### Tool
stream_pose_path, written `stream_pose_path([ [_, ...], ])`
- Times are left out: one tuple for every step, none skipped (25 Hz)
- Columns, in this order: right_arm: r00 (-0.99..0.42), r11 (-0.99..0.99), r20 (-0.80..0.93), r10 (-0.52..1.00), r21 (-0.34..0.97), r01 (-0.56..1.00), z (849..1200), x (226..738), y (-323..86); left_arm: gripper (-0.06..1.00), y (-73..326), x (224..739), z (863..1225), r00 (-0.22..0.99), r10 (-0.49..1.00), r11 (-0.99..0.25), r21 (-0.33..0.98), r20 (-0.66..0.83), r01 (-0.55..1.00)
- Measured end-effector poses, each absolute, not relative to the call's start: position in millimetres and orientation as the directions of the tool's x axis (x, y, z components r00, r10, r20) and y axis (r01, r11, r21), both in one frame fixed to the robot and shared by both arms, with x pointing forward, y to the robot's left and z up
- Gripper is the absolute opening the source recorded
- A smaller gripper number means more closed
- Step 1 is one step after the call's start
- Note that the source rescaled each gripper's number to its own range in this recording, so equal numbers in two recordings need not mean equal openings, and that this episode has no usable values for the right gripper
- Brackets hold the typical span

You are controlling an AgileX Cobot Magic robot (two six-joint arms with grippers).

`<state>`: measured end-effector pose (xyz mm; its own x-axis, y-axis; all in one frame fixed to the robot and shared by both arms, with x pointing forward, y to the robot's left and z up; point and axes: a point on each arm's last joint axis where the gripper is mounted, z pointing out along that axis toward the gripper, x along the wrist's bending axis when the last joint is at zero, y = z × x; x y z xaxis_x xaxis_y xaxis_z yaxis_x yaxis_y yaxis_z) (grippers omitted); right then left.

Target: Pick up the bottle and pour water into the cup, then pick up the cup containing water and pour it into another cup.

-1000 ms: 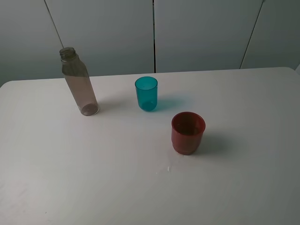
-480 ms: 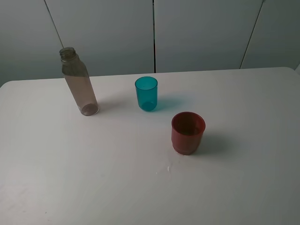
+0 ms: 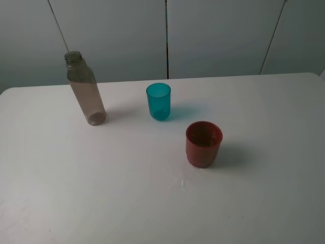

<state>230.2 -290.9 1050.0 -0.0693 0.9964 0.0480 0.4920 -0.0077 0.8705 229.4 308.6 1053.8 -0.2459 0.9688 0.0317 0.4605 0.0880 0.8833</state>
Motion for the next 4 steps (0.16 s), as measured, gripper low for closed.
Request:
stream_pose_path([
  [-0.069,-0.008,0.048,0.996,0.871,0.492,1050.0,230.2,-290.9,1.0,308.0,229.6,1053.9,-0.235,0.971,0.077,0.884,0.039,0.462],
  [-0.069,-0.008,0.048,0.996,0.871,0.492,1050.0,230.2,-290.9,1.0,307.7,229.7,1053.9,-0.231,0.972,0.074,0.884,0.039,0.462],
  [-0.069,-0.008,0.048,0.996,0.871,0.492,1050.0,230.2,-290.9,1.0,307.4,229.8,1053.8,-0.227,0.973,0.072,0.883,0.039,0.463],
  [-0.069,-0.008,0.048,0.996,0.871,0.492,1050.0,230.2,-290.9,1.0,307.3,229.8,1053.8,-0.225,0.974,0.071,0.883,0.04,0.463],
])
